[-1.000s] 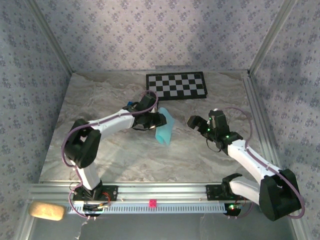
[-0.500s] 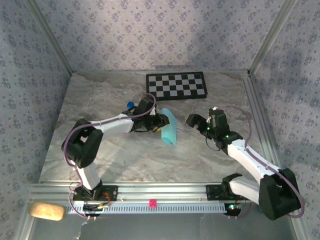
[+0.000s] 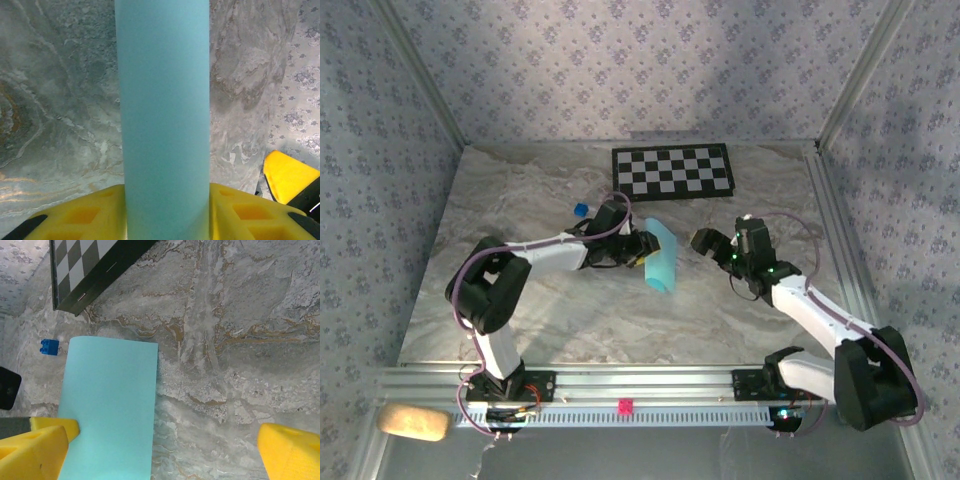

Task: Fold a paper plane with a square sheet of paper (pick it up from the middle)
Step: First fold the square sheet of paper in half at the center of the table.

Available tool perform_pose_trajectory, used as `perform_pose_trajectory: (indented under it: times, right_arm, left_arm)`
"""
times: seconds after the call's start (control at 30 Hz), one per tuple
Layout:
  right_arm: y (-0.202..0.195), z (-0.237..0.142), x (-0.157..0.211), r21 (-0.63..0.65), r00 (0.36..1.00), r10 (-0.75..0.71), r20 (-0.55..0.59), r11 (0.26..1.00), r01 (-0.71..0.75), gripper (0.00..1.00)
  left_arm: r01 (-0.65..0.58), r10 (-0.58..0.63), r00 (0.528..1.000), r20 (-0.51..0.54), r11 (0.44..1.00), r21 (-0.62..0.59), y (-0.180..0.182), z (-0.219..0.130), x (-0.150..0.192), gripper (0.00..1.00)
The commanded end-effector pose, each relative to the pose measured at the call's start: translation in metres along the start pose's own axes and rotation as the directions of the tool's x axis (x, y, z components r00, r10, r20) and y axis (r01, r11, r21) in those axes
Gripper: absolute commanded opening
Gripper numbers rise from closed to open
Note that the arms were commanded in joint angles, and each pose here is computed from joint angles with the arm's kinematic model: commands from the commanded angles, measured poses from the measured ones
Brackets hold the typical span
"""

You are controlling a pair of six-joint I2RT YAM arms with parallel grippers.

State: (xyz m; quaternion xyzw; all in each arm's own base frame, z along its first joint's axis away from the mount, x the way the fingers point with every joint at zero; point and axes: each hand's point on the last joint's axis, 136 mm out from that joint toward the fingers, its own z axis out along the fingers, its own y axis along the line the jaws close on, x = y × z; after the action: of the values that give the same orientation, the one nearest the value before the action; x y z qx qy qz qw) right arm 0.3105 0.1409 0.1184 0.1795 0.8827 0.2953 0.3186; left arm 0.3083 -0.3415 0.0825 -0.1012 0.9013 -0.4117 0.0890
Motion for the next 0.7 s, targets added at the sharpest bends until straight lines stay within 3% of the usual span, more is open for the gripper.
perform_pose_trajectory:
  times: [0.0,0.67]
  right_arm:
    - [0.018,0.001,-0.008,-0.044,1.0,0.014,0.005,0.999,-0.014,0.98]
    - [0.025,0.01,0.005,-0.084,0.998,0.021,-0.066,0.996,-0.027,0.93]
  left_arm:
    - [0.007,-0.007,1.0,0.008,1.0,0.008,0.005,0.001,-0.002,0.43]
    - [0.052,-0.052,0.999,0.013,0.999,-0.015,0.027,0.007,-0.001,0.44]
